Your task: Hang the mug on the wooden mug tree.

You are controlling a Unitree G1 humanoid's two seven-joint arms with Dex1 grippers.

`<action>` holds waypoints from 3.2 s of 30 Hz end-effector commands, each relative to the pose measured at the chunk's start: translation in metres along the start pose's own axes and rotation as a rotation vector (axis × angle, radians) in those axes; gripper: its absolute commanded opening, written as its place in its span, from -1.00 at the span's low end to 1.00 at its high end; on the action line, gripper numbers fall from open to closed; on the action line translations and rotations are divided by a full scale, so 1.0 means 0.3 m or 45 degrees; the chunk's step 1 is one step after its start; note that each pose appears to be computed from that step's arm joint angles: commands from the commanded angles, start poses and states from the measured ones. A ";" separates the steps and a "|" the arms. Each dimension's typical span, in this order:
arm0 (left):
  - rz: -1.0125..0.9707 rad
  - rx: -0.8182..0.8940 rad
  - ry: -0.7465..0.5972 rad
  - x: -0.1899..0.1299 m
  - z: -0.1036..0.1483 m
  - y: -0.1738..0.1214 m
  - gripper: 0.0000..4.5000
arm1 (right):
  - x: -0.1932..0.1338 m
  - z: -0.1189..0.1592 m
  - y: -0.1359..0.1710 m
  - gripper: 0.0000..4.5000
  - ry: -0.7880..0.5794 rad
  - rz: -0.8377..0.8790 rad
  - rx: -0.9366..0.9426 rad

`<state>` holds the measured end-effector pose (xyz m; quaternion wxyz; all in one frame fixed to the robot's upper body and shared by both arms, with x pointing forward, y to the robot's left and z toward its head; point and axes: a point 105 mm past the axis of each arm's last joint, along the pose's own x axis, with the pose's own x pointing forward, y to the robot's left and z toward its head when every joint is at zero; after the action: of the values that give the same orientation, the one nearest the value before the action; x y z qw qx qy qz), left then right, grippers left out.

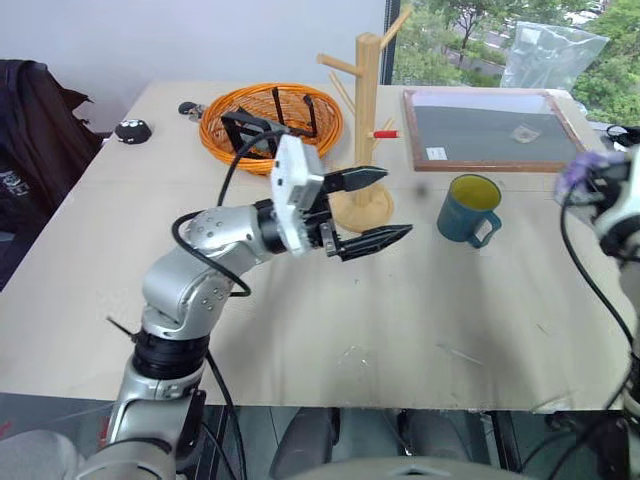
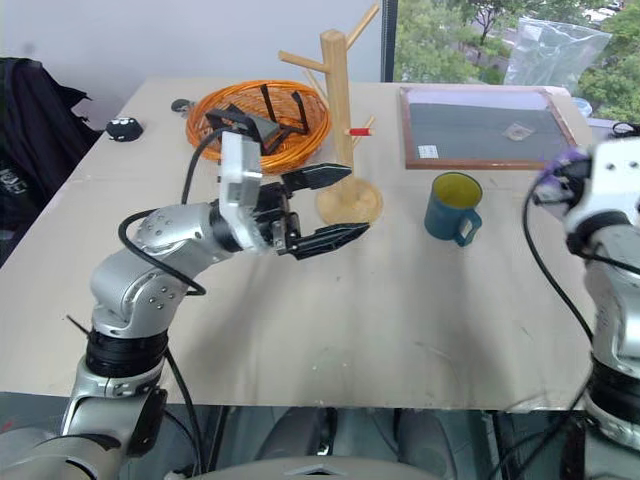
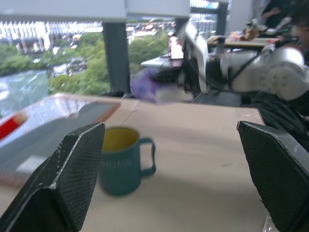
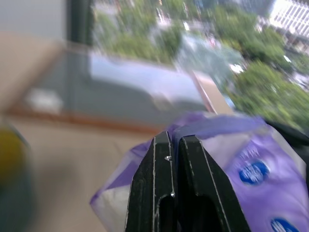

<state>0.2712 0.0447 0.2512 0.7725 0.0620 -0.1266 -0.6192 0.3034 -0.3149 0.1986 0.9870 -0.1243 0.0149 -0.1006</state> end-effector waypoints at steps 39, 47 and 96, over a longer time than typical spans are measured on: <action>0.034 0.019 0.444 -0.055 -0.188 -0.023 1.00 | -0.019 -0.134 0.372 0.99 0.107 0.305 0.223; 0.035 0.041 0.455 -0.057 -0.194 -0.018 1.00 | 0.002 -0.136 0.424 0.99 0.078 0.262 0.268; 0.529 -0.098 -0.213 -0.242 -0.063 -0.018 1.00 | 0.078 0.449 0.602 -0.97 -0.151 1.483 -0.600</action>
<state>0.2644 0.1138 0.2107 0.8765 -0.0688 -0.1435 -0.4544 0.3661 -0.1154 0.2747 0.8286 -0.2992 0.0560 0.4699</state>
